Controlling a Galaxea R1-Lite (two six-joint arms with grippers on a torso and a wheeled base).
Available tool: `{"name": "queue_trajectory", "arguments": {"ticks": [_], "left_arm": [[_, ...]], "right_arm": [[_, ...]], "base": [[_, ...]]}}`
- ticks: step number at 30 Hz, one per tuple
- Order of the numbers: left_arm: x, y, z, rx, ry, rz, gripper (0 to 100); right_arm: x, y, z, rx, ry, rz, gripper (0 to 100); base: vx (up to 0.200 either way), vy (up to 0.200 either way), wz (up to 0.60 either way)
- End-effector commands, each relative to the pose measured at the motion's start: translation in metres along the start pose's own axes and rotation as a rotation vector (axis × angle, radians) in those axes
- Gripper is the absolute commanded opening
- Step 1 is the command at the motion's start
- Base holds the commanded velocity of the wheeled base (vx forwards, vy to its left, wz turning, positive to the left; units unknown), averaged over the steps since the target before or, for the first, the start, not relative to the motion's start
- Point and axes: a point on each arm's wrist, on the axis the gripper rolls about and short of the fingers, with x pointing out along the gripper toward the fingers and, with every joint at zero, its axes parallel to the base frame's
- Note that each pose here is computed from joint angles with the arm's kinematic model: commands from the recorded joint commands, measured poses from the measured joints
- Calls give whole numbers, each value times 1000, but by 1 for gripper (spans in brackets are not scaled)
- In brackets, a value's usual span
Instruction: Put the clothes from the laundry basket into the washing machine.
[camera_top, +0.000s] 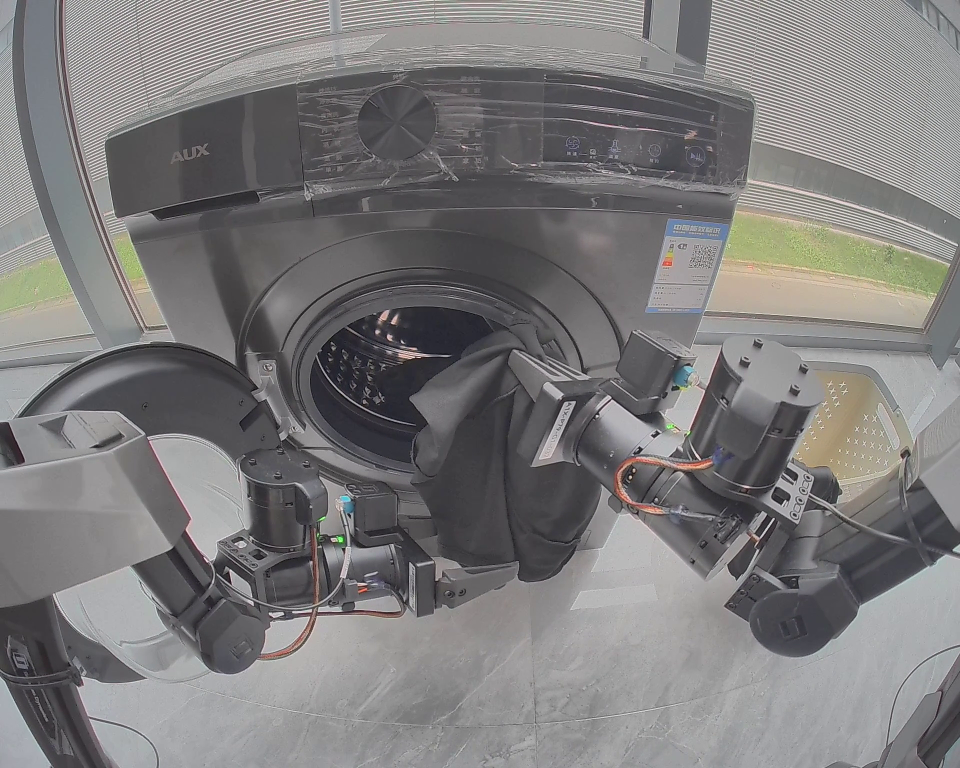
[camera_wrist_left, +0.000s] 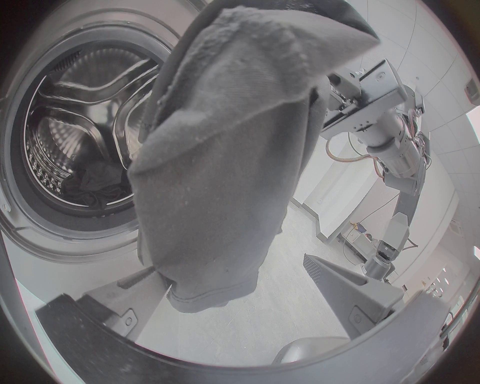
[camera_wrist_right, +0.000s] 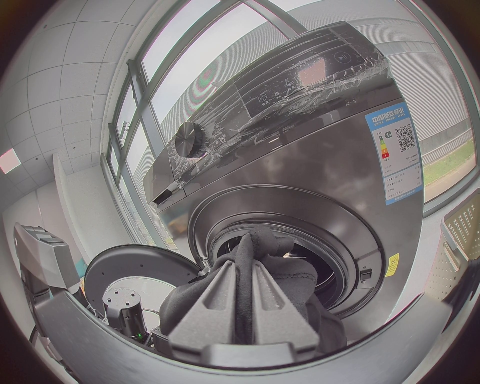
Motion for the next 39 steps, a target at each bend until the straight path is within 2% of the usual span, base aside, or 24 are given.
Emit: {"name": "queue_trajectory", "arguments": {"ticks": [1,9,10,15,19,23,26,28,29,30,32,33,39], "left_arm": [[0,-2,-3,-4,10,-5,100],[7,2,-6,-6,8,9,100],[8,3,-6,-4,4,10,0],[14,8,-10,-3,2,22,0],[18,11,-10,17,-38,34,0],[14,8,-6,27,-52,35,0],[6,6,-6,30,-58,51,0],[-6,-4,-5,47,-84,50,0],[-8,-6,-5,49,-87,48,0],[-16,-13,-2,61,-102,42,0],[-16,-14,-2,61,-103,40,0],[-29,-26,4,80,-127,30,0],[-48,-38,22,110,-200,38,0]], "right_arm": [[0,0,0,0,0,0,0],[0,0,0,0,-1,0,0],[0,0,0,0,-1,2,0],[0,2,0,1,0,4,0],[-1,0,0,0,1,1,0],[0,-2,-2,-2,6,-7,0],[3,-9,-4,-9,10,-30,0],[7,-19,-8,-15,19,-54,0],[7,-21,-8,-16,19,-57,100],[7,-23,-8,-17,22,-59,100],[7,-23,-8,-17,22,-59,100],[7,-26,-13,-24,44,-68,100],[-5,-36,-30,-53,124,-101,100]], "base": [[0,0,0],[0,0,0],[0,0,0],[0,0,0],[0,0,0],[0,0,0],[0,0,0],[0,0,0],[0,0,0],[0,0,0],[0,0,0],[0,0,0],[0,0,0]]}}
